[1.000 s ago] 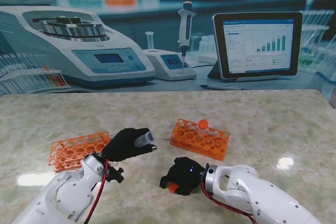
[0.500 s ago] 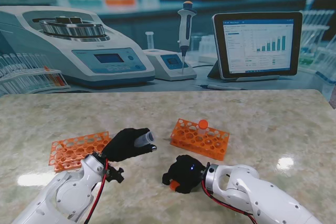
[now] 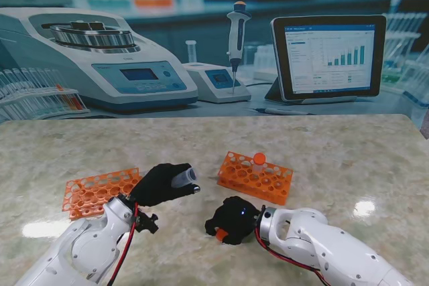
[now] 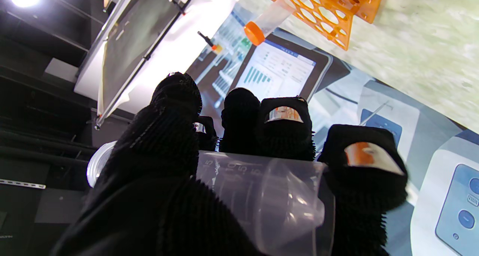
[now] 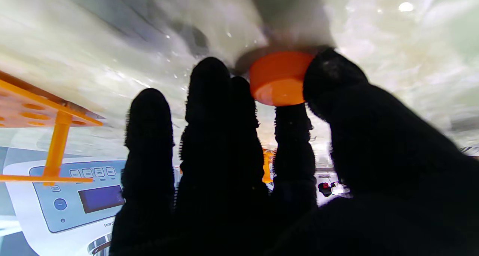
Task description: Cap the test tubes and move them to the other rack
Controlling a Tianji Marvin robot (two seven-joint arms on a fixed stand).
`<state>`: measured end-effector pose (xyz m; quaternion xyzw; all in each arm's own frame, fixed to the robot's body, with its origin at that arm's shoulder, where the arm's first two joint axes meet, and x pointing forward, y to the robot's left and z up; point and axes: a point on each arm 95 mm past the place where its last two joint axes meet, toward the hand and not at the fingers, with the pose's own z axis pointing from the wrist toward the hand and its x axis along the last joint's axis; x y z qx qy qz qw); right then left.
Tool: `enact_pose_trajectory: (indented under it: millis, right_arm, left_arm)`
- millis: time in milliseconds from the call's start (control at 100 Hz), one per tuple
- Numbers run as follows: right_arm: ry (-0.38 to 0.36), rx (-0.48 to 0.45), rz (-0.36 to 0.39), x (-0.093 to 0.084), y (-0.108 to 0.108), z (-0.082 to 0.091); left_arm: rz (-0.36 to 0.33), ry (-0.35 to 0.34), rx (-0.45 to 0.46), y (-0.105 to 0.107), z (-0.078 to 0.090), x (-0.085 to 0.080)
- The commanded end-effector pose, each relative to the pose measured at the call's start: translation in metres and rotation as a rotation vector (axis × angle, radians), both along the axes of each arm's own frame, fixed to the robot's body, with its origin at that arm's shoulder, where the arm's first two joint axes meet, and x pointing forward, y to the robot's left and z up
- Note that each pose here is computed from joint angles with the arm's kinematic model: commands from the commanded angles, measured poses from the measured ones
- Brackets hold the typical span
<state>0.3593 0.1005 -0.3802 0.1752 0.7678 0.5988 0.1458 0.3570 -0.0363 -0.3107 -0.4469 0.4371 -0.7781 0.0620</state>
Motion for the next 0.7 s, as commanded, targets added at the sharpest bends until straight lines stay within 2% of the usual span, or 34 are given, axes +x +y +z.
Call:
enact_pose_trajectory:
  millis: [0,690]
  right_arm:
    - [0.030,-0.025,0.000,-0.004,-0.004,-0.012]
    - [0.093,-0.031,0.046,-0.003,0.005,-0.030]
  left_arm:
    - [-0.001,0.003,0.002,-0.001,0.000,0.000]
    - [0.000,0.001,0.002,0.000,0.000,-0.001]
